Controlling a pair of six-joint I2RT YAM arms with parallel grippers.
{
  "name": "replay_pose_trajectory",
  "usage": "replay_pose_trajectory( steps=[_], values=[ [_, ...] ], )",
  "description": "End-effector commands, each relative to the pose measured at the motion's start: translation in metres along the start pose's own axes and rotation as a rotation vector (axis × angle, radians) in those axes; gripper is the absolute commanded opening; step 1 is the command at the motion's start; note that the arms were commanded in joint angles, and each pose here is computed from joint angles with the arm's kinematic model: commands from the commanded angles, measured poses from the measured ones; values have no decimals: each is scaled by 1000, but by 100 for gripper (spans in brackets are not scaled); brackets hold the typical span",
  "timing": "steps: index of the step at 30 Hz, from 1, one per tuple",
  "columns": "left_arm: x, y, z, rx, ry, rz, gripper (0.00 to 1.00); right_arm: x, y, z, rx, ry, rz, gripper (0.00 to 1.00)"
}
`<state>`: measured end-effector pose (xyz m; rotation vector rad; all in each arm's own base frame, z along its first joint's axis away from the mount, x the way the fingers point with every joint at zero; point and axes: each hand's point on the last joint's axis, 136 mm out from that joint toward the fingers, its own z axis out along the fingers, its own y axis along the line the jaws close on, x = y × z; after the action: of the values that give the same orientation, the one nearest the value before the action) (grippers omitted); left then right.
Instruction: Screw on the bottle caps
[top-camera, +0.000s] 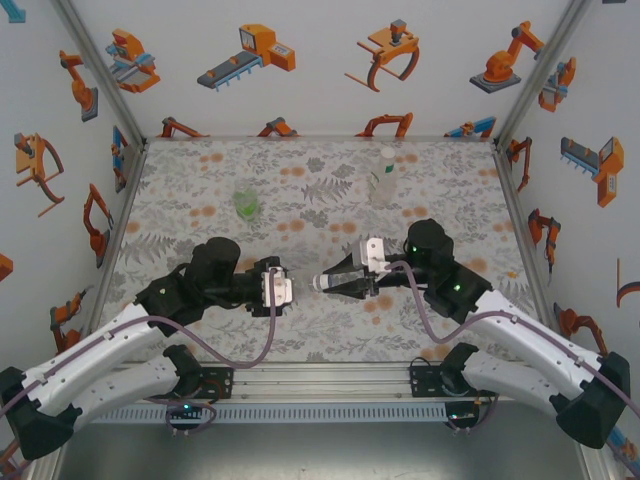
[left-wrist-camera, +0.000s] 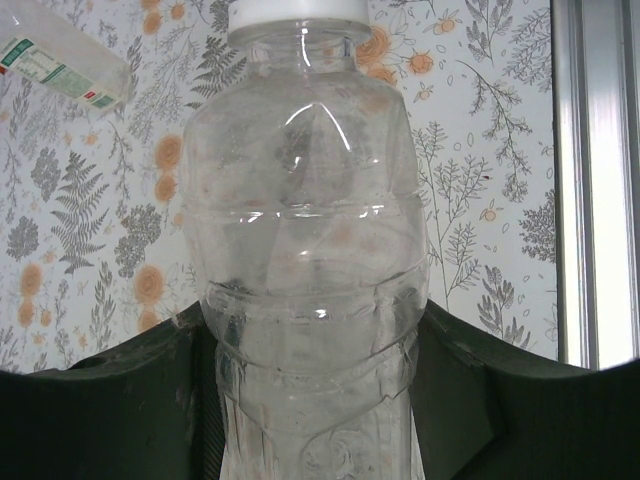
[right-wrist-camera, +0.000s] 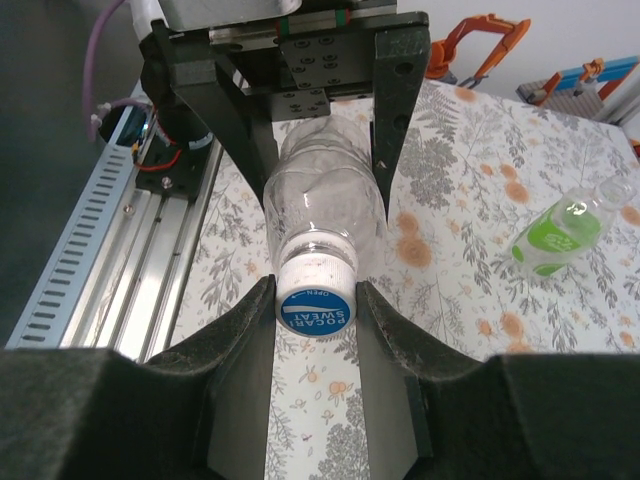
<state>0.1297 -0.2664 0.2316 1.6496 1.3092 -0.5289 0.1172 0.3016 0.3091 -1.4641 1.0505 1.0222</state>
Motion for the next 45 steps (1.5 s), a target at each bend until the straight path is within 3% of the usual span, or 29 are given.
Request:
replay_pose_trajectory(
  steps=[1, 14, 20, 28, 37, 41, 45],
  values=[
    [-19, 3, -5, 11, -56, 1, 0, -8, 0, 0, -8, 13, -44, 0],
    [-21, 2, -5, 27, -61, -14, 0, 0, 7, 10, -58, 83, -52, 0],
    [-23, 2, -7, 20, -70, -8, 0, 1, -10, 14, 27, 98, 100, 0],
    [-21, 8, -7, -15, -52, -11, 0, 2, -38, 15, 195, 9, 572, 0],
    [-18, 14, -5, -44, -34, -29, 0, 64, -63, 12, 495, 76, 1374, 0],
    [-14, 21, -3, -67, 1, -52, 0, 84, -64, 15, 535, -58, 1682, 0],
    [-12, 23, 1, -66, 9, -70, 0, 101, -66, 13, 580, -128, 1809, 0]
  ],
)
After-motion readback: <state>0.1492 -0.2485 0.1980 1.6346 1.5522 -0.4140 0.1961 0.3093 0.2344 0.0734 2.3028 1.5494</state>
